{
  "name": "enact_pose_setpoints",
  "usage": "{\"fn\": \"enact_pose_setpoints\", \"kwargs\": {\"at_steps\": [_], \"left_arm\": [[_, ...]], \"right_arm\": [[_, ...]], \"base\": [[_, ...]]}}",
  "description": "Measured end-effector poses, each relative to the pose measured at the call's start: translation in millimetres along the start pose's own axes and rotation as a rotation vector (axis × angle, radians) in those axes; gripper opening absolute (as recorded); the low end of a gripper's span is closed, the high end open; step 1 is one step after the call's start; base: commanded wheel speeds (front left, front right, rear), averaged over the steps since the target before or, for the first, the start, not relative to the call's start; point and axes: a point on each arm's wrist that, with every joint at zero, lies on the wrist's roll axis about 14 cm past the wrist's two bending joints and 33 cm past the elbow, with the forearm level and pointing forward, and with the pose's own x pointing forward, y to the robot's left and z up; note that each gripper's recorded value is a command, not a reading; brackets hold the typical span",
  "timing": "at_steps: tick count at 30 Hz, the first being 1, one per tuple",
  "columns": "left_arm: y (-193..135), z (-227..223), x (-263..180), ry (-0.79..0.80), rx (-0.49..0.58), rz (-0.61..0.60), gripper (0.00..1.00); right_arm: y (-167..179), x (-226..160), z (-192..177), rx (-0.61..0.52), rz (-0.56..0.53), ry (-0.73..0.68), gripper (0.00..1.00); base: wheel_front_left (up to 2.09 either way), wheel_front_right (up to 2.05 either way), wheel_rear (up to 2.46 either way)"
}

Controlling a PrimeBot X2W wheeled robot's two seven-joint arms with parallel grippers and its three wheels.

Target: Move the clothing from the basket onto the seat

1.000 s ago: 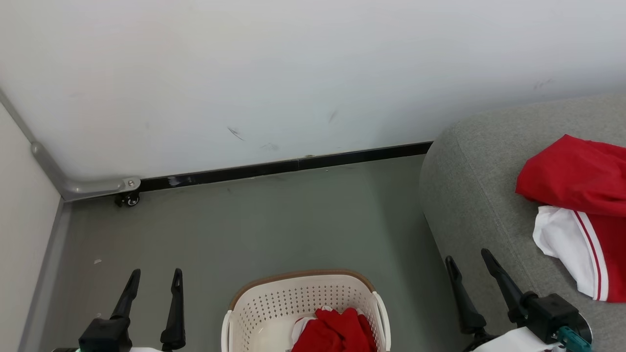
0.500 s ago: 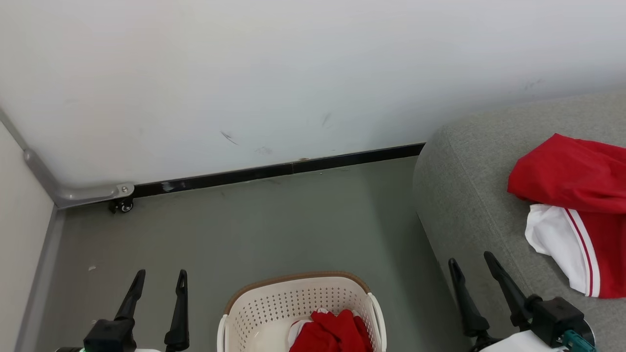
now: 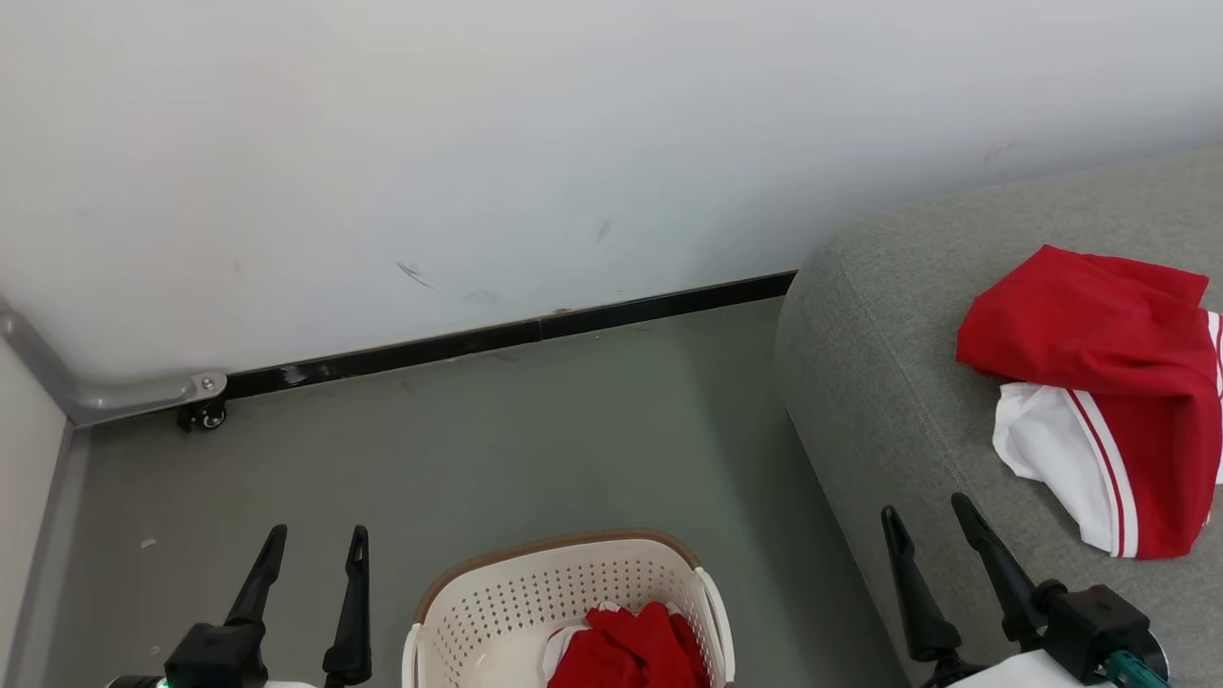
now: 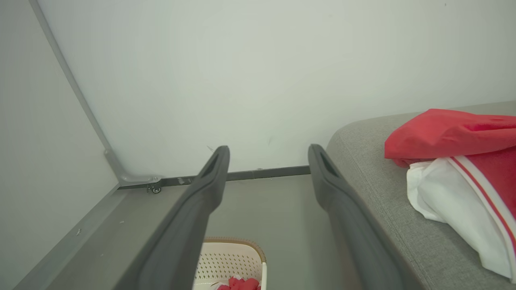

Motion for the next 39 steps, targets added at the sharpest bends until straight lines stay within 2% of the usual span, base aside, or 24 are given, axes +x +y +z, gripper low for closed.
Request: {"fn": "enact_pose_setpoints", "kwargs": {"at_steps": [18,31,39], "left_arm": [[-14,-4,8,0.010,0.004,-0.042,1.00],[-42,-18,12,0.044,0.034,-0.181,1.00],[-56,-18,30,0.037,0.056,-0.252,1.00]], "right_arm": [[-10,-5,1,0.008,-0.039,0.002,1.00],[-20,-4,4,0.000,-0.069,-0.002,1.00],[-41,-4,7,-0.032,-0.133,-0.003,1.00]], "base": [[0.00,0.00,0.00],[0.00,0.00,0.00],[0.00,0.00,0.00]]}}
